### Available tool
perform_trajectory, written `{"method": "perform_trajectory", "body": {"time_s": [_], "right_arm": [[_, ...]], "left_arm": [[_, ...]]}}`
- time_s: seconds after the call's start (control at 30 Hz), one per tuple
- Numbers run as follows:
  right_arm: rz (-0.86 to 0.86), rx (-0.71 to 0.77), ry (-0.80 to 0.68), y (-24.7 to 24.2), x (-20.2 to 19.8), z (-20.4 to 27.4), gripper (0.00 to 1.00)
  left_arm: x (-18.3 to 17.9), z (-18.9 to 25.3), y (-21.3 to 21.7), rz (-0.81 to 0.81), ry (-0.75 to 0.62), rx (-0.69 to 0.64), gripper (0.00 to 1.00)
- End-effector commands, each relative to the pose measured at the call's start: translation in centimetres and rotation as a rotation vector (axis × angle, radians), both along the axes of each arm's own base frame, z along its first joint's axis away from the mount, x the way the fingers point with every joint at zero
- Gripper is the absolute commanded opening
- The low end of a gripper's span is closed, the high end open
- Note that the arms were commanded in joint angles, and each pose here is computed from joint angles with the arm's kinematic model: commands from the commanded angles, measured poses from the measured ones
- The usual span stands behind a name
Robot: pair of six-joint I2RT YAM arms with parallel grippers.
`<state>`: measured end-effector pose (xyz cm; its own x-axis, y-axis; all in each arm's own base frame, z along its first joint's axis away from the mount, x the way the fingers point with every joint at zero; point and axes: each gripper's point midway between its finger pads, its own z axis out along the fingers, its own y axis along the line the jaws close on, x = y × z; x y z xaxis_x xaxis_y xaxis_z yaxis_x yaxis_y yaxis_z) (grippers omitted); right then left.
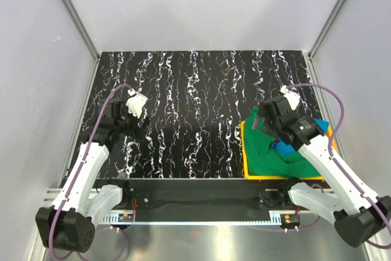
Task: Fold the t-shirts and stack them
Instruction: Grab the tshirt from the pile
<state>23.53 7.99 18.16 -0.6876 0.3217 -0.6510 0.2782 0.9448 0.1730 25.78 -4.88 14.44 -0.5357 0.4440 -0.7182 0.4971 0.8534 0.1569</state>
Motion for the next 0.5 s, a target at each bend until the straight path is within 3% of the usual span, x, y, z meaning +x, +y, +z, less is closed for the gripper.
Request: {"method": "perform_trajectory", "body": {"time_s": [0.0,0.1,0.17,0.3,0.33,0.47], "right_arm": [[-0.082,0.032,0.026,-1.0,-1.5,-1.5,0.93],[-0.081,0.051,0.07,-0.5,-1.4,-3.8,0.92],[-0.087,0.056,0.095,-0.4,-0.7,-5.5,0.86],[-0.086,0.018,0.184,-0.7,-1.1,-8.0,0.24],[-0.085,0.01,0.18,-0.8,-1.1,-7.8,0.0],[-0.111,-0.089,0.123,-3.0,-1.0,-4.1,0.0]], "left_arm": [[0.0,1.1,0.3,0.05,-0.005,-0.023,0.99],[0.4,2.2,0.7,0.114,-0.024,-0.046,0.99],[0.5,2.9,0.2,0.085,-0.027,-0.06,0.99],[0.2,3.3,0.2,0.031,-0.011,-0.022,0.99],[0.1,3.3,0.7,0.042,-0.007,-0.002,0.99],[0.1,3.5,1.5,0.064,-0.024,0.035,0.99]]}}
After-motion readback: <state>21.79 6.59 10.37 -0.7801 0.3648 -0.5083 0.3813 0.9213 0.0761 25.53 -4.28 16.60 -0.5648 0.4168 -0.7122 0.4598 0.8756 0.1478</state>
